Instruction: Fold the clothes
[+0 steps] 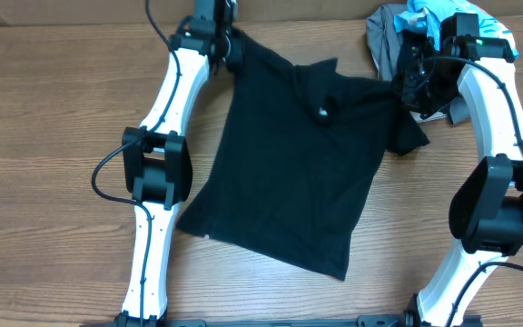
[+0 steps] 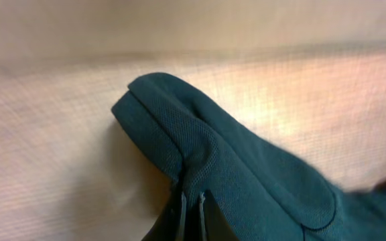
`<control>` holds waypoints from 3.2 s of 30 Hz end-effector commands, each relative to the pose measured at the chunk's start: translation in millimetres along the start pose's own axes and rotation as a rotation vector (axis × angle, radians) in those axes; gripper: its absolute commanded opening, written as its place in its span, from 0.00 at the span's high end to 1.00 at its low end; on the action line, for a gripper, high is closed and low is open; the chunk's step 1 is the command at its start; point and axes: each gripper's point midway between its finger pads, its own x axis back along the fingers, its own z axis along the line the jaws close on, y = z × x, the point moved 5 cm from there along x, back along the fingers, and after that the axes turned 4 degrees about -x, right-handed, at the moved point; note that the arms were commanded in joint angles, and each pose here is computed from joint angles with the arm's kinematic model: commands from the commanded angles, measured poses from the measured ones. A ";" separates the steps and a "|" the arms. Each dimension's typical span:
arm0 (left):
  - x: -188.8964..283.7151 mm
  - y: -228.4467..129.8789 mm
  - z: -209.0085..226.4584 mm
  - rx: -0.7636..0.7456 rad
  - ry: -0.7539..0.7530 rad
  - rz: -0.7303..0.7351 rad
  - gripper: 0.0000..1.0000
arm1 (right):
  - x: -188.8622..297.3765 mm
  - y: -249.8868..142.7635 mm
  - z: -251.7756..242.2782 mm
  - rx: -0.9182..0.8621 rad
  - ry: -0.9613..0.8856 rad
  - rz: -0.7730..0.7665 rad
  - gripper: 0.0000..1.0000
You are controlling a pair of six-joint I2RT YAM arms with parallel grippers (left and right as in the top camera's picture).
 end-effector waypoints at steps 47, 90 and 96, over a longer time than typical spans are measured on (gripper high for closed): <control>393.8 29.9 -71.1 -0.104 0.030 -0.026 0.00 | 256.8 -112.3 52.9 0.057 0.140 -0.404 0.00; 173.5 -301.4 5.4 0.133 0.183 0.936 0.63 | 192.1 -131.9 37.9 0.019 0.158 -0.293 0.07; 164.0 -298.2 14.0 0.121 0.216 0.875 0.86 | 192.1 -131.8 37.9 0.019 0.158 -0.293 0.07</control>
